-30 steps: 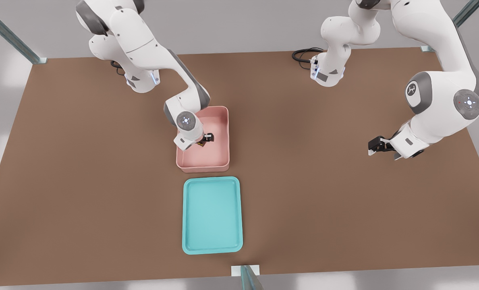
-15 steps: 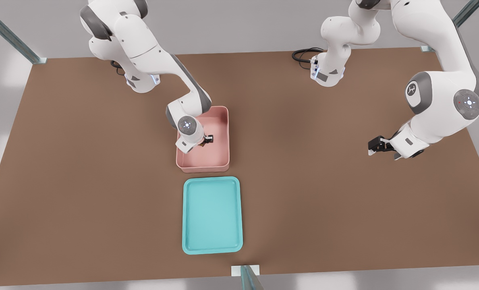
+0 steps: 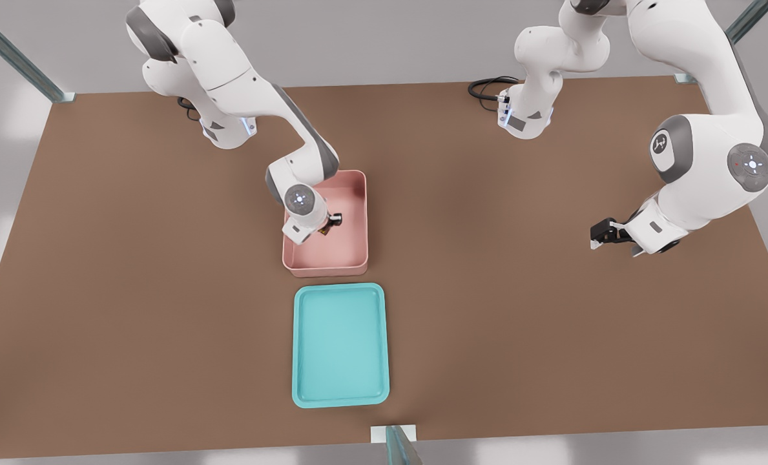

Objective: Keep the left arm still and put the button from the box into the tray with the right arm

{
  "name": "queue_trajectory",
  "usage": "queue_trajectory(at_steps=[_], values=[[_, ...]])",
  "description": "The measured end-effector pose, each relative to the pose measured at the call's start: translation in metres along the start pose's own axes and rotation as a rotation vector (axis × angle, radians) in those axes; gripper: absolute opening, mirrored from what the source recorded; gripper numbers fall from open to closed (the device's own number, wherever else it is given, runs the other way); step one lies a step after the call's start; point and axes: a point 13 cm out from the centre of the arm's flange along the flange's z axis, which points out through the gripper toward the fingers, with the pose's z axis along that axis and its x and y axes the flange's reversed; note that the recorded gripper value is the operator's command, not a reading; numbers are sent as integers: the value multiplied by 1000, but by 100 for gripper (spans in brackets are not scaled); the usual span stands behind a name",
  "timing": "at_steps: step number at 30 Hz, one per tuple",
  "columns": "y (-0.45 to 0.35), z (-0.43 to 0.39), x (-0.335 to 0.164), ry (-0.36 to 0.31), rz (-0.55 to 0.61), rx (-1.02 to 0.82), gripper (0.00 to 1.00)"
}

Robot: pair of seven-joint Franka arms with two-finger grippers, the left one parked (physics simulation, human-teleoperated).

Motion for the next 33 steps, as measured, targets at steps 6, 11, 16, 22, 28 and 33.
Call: queue_trajectory(at_steps=[6,11,16,22,28,33], values=[[-3,-2,-3,4,-5,-6,44],[7,-29,-3,-15,-19,-41,43],[41,-117,-23,-70,-58,-107,41],[47,-209,-82,-134,-55,-159,41],[43,-246,-168,-149,-62,-162,40],[30,-222,-202,-125,-89,-139,39]])
